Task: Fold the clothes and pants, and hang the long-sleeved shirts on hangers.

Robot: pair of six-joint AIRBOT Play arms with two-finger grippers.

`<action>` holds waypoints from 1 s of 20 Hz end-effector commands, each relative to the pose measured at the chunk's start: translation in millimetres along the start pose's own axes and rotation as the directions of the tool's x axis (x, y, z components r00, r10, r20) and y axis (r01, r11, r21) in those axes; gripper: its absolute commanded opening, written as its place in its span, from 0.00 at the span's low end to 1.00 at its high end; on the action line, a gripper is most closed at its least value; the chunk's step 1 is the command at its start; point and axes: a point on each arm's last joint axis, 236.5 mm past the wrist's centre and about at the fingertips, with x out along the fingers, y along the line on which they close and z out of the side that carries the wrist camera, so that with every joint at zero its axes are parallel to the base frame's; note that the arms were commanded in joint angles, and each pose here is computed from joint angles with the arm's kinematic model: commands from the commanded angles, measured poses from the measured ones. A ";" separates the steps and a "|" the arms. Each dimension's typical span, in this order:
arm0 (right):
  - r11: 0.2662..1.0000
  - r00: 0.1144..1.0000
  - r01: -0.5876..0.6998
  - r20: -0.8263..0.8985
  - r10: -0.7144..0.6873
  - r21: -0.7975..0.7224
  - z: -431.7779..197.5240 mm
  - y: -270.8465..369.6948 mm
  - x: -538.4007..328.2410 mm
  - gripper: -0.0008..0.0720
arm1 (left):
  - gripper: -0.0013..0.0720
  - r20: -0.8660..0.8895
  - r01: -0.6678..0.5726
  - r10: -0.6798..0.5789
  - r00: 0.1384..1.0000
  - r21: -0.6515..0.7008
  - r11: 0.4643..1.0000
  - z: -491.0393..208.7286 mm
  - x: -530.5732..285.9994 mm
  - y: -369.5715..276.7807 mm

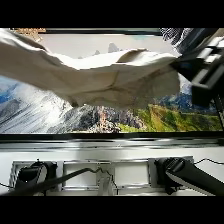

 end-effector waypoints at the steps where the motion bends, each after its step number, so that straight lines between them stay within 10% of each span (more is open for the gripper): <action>1: 0.993 0.989 -0.107 0.101 0.110 -0.040 8.0 32.4 -41.2 0.06 | 0.02 0.104 -0.010 -0.002 0.995 0.114 0.993 39.5 -31.8 -14.8; 10: 0.985 0.979 -0.083 -0.175 0.110 0.154 -54.7 28.6 -0.6 0.06 | 0.02 -0.220 0.025 0.000 0.975 0.109 0.994 -63.1 14.1 9.8; 20: 0.976 0.833 0.170 -0.549 -0.067 0.138 -175.1 -97.9 189.9 0.06 | 0.02 -0.786 -0.163 0.039 0.617 -0.079 0.983 -395.3 63.7 116.9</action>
